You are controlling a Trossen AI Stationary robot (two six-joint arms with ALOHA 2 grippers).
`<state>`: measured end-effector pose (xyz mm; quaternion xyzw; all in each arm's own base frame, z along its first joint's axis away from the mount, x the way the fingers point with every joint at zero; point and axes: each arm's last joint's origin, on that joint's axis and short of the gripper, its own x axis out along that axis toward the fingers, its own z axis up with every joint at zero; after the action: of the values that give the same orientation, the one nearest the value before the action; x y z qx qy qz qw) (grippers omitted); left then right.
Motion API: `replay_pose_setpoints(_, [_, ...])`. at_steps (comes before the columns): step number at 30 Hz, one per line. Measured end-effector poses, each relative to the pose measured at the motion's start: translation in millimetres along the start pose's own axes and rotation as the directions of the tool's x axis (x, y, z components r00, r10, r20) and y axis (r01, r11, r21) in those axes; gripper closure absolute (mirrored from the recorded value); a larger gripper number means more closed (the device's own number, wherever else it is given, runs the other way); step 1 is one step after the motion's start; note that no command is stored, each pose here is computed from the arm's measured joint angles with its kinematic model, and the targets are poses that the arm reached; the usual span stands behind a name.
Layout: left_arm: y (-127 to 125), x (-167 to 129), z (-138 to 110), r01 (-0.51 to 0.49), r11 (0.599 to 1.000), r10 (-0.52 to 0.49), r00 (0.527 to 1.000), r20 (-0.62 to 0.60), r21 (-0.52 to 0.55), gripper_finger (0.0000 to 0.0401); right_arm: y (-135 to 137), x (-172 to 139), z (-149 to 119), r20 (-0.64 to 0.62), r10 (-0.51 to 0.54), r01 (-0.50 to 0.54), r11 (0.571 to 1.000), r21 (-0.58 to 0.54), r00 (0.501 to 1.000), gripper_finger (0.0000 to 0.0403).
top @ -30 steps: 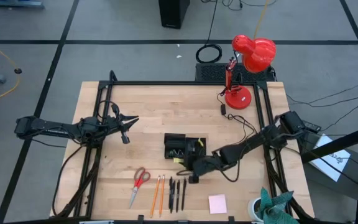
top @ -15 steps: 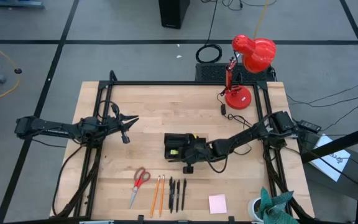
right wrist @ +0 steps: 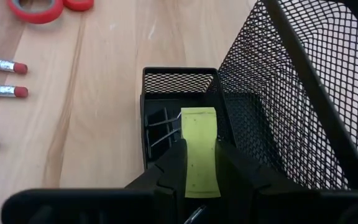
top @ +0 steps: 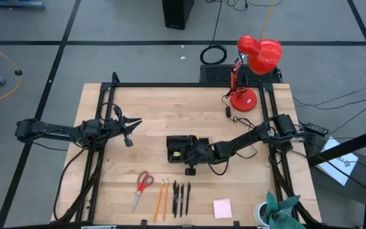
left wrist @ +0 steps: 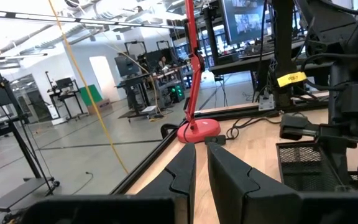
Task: Pick and place office supplies into organizer
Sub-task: Put the green eraser into the black desk organizer, then put the red scissors into the black desk organizer
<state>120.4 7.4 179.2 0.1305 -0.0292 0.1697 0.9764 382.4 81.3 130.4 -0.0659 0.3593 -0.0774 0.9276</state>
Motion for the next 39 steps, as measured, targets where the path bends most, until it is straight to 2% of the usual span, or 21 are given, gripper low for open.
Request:
replay_pose_setpoints(13, [0.0,0.0,0.0,0.000,1.000,0.000,1.000,0.000,-0.002,0.0352,0.1,-2.2,3.6,0.030,0.007,-0.007,1.000,0.007,1.000,0.0274])
replay_pose_setpoints(19, [0.0,0.0,0.0,0.000,1.000,0.000,1.000,0.000,-0.001,0.0352,-1.2,-6.7,8.0,0.051,0.008,-0.009,1.000,0.009,0.999,0.0258])
replay_pose_setpoints(27, [0.0,0.0,-0.1,0.000,1.000,0.000,1.000,-0.001,-0.001,0.0352,-1.8,-50.6,37.2,0.171,0.042,-0.037,0.999,-0.035,0.984,0.0263])
replay_pose_setpoints(32, [0.0,0.0,-0.1,0.000,1.000,0.000,1.000,-0.001,-0.001,0.0352,3.2,-95.4,52.3,0.230,0.088,-0.083,0.996,-0.030,0.969,0.0285])
replay_pose_setpoints(35, [-0.2,0.0,-0.6,0.002,1.000,-0.002,1.000,-0.006,0.001,0.0352,6.3,-120.9,54.6,0.252,0.113,-0.109,0.994,-0.030,0.961,0.0323])
replay_pose_setpoints(39, [-0.5,0.0,-1.8,0.005,1.000,-0.005,1.000,-0.018,0.006,0.0352,13.2,-143.1,41.4,0.268,0.090,-0.081,0.996,-0.048,0.959,0.0389])
